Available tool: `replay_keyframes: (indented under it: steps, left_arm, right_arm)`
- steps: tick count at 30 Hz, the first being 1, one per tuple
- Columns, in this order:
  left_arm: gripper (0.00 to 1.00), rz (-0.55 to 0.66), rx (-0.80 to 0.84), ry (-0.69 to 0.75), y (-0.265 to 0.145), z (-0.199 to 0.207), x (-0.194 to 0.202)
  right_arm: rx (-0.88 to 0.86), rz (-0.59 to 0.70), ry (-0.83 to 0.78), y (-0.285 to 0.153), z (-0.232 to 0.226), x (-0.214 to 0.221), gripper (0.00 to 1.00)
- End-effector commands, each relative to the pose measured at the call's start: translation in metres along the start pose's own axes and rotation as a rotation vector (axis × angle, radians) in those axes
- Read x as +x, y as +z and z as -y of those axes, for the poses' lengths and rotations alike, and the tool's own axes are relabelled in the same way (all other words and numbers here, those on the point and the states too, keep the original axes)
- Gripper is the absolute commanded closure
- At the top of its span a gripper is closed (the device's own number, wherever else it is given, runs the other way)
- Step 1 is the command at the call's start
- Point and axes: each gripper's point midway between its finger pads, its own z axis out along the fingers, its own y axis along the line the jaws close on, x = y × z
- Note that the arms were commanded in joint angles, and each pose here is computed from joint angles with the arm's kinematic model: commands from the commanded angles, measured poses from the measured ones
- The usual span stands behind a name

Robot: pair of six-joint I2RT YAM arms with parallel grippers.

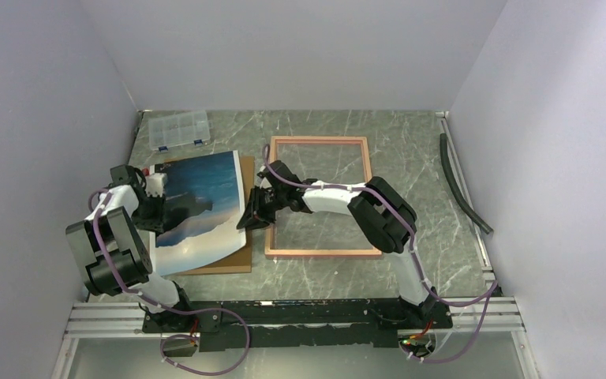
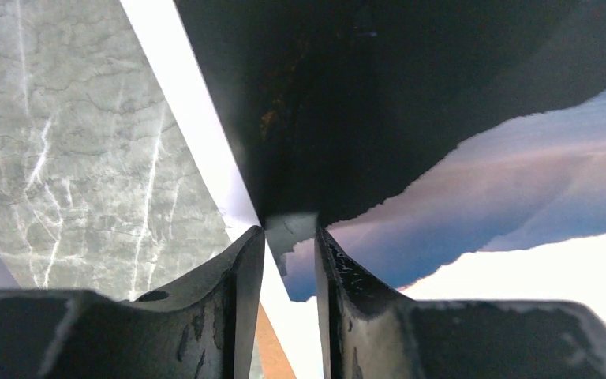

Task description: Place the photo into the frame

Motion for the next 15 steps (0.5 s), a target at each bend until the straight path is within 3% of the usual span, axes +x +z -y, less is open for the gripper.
replay_keyframes:
  steps: [1,6,9,15]
  left_arm:
    - [0.62,0.033,0.084,-0.034,-0.018,0.010,-0.017]
    - [0.52,0.059,0.148,-0.073,-0.046,0.013,-0.033]
    - [0.48,0.099,0.155,-0.078,-0.067,0.012,-0.049]
    - [0.47,0.166,0.184,-0.078,-0.099,0.016,-0.070]
  right_arm:
    - [-0.022,0.048,-0.087,-0.006,-0.025,-0.013,0.81]
    - [0.009,0.092,-0.213,-0.025,-0.043,-0.020,0.99]
    - [0.069,0.145,-0.321,-0.051,-0.052,-0.030,1.00]
    - [0.263,0.290,-0.481,-0.155,-0.054,-0.053,1.00]
